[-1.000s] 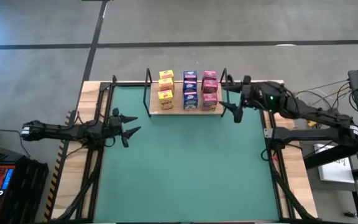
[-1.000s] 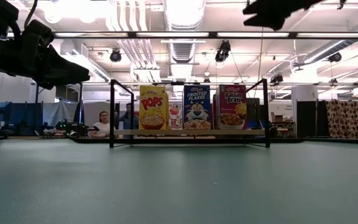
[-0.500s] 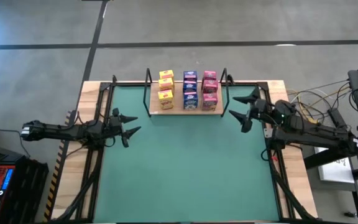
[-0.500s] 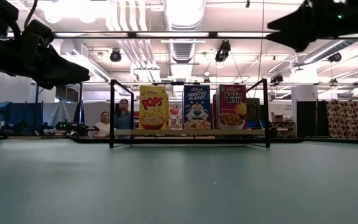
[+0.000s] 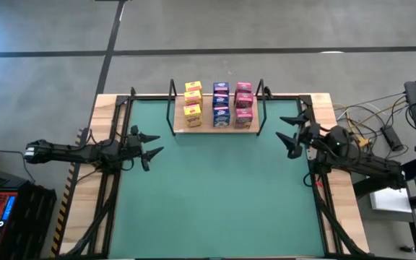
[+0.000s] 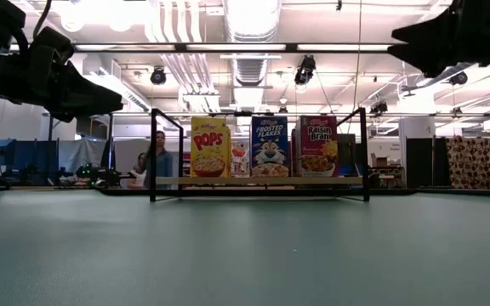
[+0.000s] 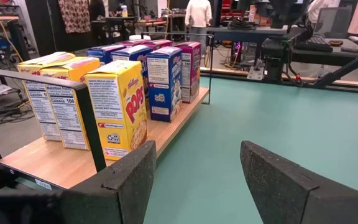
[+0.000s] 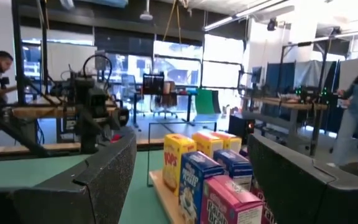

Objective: Stack cereal on shelf
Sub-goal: Return to Home Position

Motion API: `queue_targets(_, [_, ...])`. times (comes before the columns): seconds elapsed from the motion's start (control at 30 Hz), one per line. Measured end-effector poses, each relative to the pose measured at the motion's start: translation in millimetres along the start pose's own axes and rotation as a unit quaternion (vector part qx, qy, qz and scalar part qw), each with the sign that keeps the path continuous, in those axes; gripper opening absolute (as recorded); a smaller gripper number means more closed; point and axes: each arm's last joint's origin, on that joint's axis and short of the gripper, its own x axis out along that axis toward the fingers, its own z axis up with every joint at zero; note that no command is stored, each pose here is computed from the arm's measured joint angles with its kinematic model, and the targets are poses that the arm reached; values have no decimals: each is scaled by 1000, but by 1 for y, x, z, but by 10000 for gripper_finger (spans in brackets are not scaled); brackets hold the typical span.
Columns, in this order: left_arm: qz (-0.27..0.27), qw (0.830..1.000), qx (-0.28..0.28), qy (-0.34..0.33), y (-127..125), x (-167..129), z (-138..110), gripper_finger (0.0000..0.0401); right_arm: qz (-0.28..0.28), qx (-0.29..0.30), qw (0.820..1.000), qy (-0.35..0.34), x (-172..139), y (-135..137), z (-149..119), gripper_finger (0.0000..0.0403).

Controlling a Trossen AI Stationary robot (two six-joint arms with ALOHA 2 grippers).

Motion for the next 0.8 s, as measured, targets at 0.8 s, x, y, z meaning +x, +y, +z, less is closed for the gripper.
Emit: queue_targets(0.8, [0, 1000, 0, 0, 0, 0, 0, 218, 0, 6, 998, 56, -1, 3, -46, 297])
